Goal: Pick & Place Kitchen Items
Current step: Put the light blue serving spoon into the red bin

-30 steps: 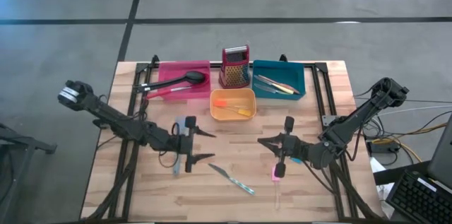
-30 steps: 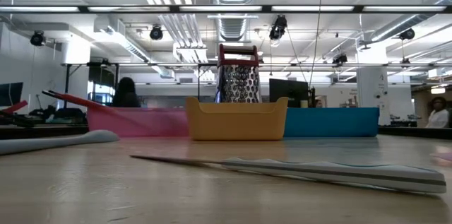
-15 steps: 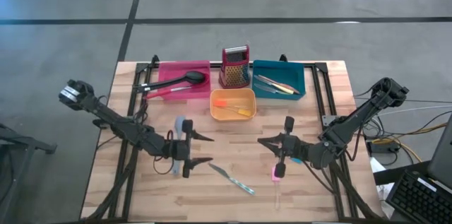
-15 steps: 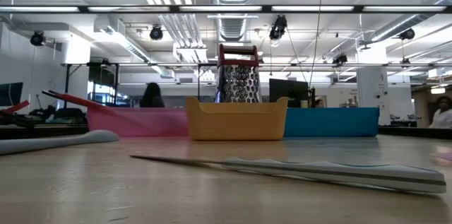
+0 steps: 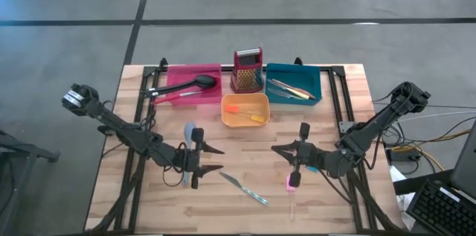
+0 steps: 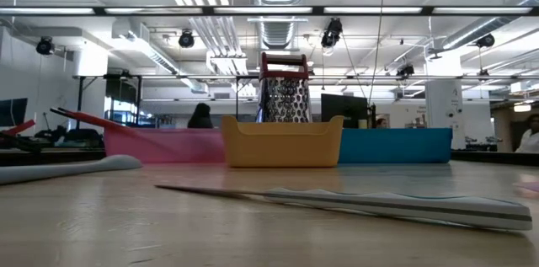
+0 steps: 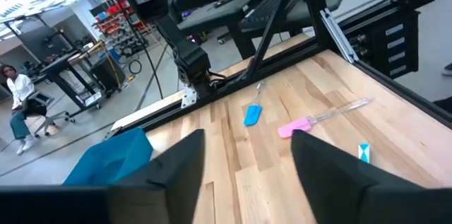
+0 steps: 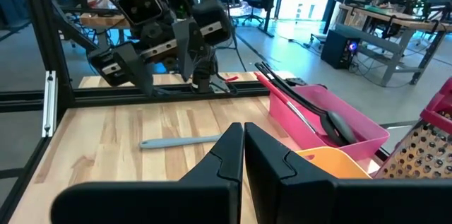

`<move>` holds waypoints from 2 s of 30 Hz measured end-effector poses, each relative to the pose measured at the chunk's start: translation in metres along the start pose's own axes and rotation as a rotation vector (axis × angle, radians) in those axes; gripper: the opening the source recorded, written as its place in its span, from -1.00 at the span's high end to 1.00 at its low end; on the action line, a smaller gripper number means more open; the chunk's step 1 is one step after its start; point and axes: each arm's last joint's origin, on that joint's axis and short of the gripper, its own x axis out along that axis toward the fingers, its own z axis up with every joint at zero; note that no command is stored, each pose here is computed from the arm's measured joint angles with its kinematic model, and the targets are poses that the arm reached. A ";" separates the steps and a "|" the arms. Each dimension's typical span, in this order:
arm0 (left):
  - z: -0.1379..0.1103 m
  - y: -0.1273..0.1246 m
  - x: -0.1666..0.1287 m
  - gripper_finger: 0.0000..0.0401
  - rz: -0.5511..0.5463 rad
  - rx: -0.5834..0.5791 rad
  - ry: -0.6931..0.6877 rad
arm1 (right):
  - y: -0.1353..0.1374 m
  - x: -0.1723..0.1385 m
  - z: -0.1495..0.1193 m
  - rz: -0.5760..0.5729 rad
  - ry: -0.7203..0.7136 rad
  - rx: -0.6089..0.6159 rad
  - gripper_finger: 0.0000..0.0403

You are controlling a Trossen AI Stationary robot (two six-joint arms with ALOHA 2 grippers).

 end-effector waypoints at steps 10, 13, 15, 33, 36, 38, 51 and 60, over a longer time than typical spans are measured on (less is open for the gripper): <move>0.007 0.007 -0.009 0.47 0.002 -0.076 -0.020 | 0.000 0.000 0.000 0.000 0.000 0.000 0.96; 0.002 0.005 -0.009 0.53 -0.009 -0.104 0.019 | 0.000 0.000 0.000 0.000 0.000 0.000 0.96; -0.001 0.004 -0.009 0.55 -0.017 -0.111 0.051 | 0.000 0.000 0.000 0.000 0.000 0.000 0.96; 0.002 0.005 -0.009 0.56 -0.018 -0.108 0.058 | 0.000 0.000 0.000 0.000 0.000 0.000 0.96; 0.001 0.005 -0.009 0.56 -0.018 -0.108 0.058 | 0.000 0.000 0.000 -0.001 0.000 -0.003 0.96; 0.002 0.005 -0.009 0.56 -0.018 -0.108 0.057 | 0.000 0.000 0.000 0.000 0.000 0.005 0.96; 0.002 0.005 -0.009 0.56 -0.018 -0.110 0.057 | 0.000 0.000 0.000 0.007 0.001 0.003 0.32; 0.002 0.005 -0.009 0.56 -0.017 -0.117 0.057 | 0.000 0.000 0.000 0.006 0.001 -0.002 -0.10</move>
